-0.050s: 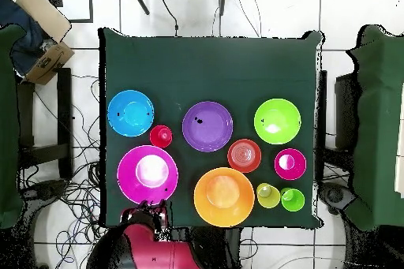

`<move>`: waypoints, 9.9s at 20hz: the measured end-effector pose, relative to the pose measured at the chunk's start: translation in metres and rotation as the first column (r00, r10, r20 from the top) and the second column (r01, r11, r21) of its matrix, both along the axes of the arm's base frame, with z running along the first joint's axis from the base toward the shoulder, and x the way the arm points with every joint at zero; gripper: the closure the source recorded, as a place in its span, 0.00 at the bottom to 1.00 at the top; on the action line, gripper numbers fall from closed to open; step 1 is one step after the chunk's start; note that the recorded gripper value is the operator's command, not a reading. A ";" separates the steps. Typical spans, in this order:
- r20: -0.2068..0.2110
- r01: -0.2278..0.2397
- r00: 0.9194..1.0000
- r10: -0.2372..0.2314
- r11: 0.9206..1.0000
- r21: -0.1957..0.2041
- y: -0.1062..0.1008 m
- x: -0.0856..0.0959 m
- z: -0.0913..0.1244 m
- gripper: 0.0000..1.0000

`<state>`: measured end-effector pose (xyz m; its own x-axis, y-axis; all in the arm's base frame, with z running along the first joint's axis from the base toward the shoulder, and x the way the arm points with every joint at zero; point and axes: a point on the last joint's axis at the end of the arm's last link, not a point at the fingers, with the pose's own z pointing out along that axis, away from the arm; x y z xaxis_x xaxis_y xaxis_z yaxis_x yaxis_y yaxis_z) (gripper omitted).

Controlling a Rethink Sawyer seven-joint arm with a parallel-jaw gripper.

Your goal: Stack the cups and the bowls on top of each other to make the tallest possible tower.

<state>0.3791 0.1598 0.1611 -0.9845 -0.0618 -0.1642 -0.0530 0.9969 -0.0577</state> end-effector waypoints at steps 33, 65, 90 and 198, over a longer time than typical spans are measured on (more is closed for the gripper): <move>-0.034 0.130 0.991 -0.131 0.991 -0.017 0.053 -0.004 -0.034 0.00; -0.029 0.132 0.991 -0.133 0.991 -0.029 0.070 -0.019 -0.034 0.00; -0.019 0.150 0.988 -0.151 0.988 -0.046 0.062 -0.020 -0.032 0.00; -0.219 0.090 0.972 -0.082 0.995 0.029 -0.109 0.098 -0.158 0.00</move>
